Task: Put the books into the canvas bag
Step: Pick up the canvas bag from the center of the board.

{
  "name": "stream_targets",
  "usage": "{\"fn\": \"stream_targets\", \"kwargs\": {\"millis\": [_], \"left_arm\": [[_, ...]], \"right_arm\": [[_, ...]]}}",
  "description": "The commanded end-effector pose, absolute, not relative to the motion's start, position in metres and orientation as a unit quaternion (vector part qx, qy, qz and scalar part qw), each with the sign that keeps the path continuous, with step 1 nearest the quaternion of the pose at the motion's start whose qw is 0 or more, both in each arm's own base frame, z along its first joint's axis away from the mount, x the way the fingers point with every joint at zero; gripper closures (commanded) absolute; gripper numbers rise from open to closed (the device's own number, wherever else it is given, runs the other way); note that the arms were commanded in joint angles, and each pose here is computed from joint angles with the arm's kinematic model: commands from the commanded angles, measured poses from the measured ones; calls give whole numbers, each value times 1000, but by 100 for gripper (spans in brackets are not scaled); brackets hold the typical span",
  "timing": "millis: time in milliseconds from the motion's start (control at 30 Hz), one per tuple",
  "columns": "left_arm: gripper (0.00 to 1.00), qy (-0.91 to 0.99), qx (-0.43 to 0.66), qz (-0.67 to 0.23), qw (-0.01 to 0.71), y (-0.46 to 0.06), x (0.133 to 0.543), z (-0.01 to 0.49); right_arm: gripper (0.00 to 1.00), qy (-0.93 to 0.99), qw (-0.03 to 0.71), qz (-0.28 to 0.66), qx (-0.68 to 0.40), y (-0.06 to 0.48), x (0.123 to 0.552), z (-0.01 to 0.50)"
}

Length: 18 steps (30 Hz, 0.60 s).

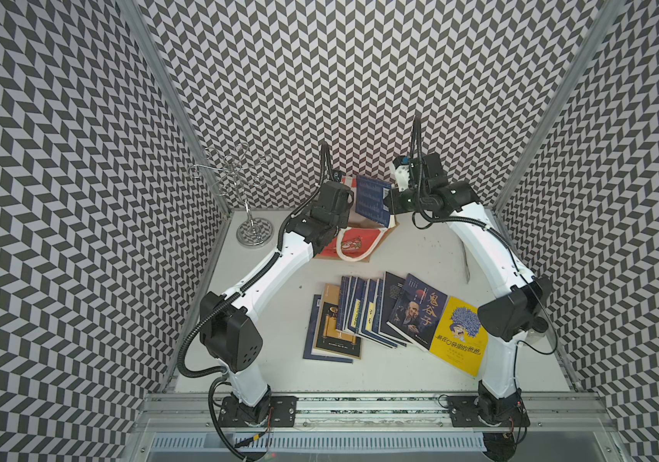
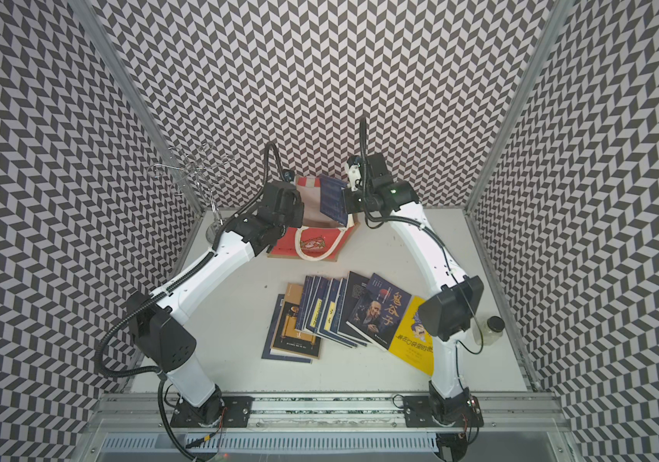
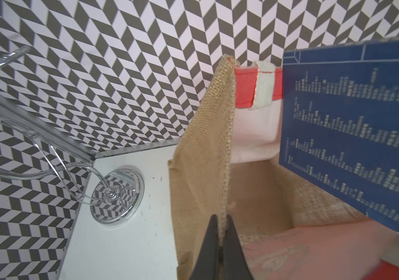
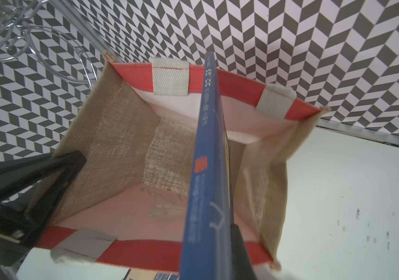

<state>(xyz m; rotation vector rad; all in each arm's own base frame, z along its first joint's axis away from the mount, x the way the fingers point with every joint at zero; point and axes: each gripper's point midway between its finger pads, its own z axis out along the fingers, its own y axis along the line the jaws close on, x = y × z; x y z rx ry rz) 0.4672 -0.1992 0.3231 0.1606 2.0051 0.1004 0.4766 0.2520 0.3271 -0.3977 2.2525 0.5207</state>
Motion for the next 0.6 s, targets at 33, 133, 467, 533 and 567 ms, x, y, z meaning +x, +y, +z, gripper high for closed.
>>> {"fn": "stream_targets", "kwargs": {"millis": [33, 133, 467, 533, 567], "left_arm": [[100, 810, 32, 44, 584, -190, 468, 352], [100, 799, 35, 41, 599, -192, 464, 356], [100, 771, 105, 2, 628, -228, 443, 362], [100, 769, 111, -15, 629, -234, 442, 364], [100, 769, 116, -24, 628, -238, 441, 364]], "right_arm": [[100, 883, 361, 245, -175, 264, 453, 335], [100, 891, 334, 245, -184, 268, 445, 315], [100, 899, 317, 241, -180, 271, 456, 293], [100, 894, 330, 247, -176, 272, 462, 302], [100, 892, 334, 250, -175, 274, 464, 304]]}}
